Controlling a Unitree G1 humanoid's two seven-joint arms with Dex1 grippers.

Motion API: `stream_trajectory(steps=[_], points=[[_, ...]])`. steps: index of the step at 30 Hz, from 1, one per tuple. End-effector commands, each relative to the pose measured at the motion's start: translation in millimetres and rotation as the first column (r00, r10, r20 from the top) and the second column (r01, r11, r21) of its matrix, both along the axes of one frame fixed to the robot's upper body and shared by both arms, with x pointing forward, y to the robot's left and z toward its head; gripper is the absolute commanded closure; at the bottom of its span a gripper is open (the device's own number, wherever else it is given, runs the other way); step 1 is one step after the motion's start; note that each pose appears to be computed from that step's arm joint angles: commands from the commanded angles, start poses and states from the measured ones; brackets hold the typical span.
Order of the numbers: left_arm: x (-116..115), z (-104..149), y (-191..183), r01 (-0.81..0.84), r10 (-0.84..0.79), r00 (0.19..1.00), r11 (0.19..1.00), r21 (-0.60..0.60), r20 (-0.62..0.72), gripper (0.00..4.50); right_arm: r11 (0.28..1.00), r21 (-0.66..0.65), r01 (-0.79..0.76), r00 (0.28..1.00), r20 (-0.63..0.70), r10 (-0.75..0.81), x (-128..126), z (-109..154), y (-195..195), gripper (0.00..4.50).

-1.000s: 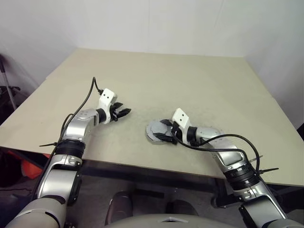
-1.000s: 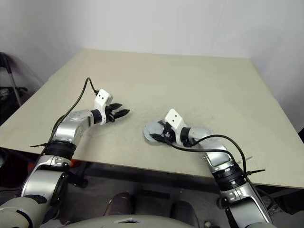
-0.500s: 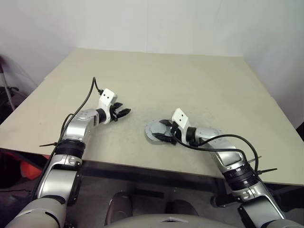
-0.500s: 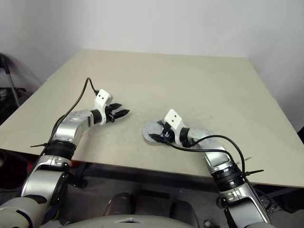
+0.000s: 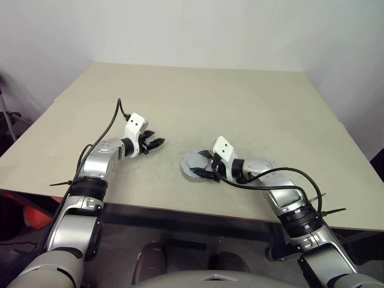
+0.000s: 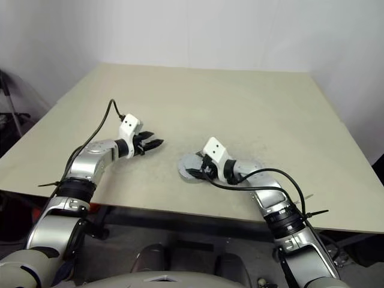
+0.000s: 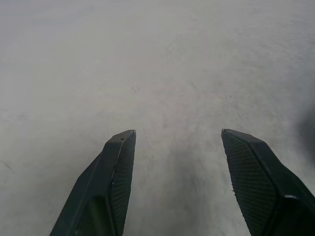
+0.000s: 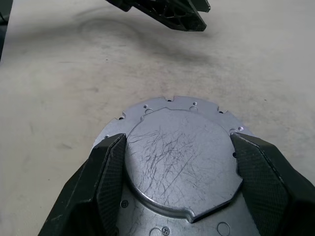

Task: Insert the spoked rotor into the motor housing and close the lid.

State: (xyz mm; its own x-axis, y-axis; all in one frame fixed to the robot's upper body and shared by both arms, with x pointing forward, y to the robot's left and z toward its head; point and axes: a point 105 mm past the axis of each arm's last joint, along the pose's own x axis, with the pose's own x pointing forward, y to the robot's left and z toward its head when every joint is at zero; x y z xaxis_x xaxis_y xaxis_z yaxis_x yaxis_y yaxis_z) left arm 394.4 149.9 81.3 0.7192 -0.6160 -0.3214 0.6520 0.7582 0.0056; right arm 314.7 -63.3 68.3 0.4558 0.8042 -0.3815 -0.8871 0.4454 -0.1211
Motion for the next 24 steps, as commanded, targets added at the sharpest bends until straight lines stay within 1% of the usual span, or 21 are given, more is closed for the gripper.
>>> stream_trajectory(steps=[1,6,8,12,15,17,21,24], points=[[2.2,13.8,0.2,0.005,-0.005,0.998,1.0,0.006,0.056,1.55,0.996,-0.086,0.032,0.998,-0.049,-0.037,-2.2,-23.6,-8.2,1.57],[1.8,13.4,0.4,0.004,-0.004,0.998,1.0,0.008,0.055,1.55,0.997,-0.07,0.044,0.997,-0.067,-0.049,-1.1,-25.4,-10.6,1.57],[1.4,12.9,0.2,0.005,-0.006,0.999,1.0,0.008,0.054,1.55,0.999,0.0,0.052,0.996,-0.076,-0.052,0.4,-15.9,-6.5,1.57],[2.0,13.1,-1.1,0.009,-0.009,0.998,1.0,0.009,0.055,1.55,0.996,0.081,0.05,0.997,-0.061,-0.045,3.7,-0.1,-1.3,1.57],[2.5,13.3,-1.1,0.011,-0.011,0.998,1.0,0.011,0.055,1.55,0.983,0.171,0.069,0.997,-0.041,-0.063,9.7,17.3,2.2,1.57],[2.8,13.1,-0.7,0.01,-0.011,0.998,1.0,0.012,0.055,1.55,0.975,0.208,0.08,0.997,-0.023,-0.077,13.3,25.2,2.9,1.57],[3.0,12.7,-0.8,0.012,-0.012,0.998,1.0,0.016,0.055,1.55,0.964,0.252,0.078,0.997,-0.008,-0.079,14.4,33.5,3.3,1.57],[3.2,12.7,-0.7,0.011,-0.012,0.998,1.0,0.017,0.056,1.55,0.972,0.225,0.062,0.998,-0.007,-0.062,11.0,30.1,2.8,1.57]])
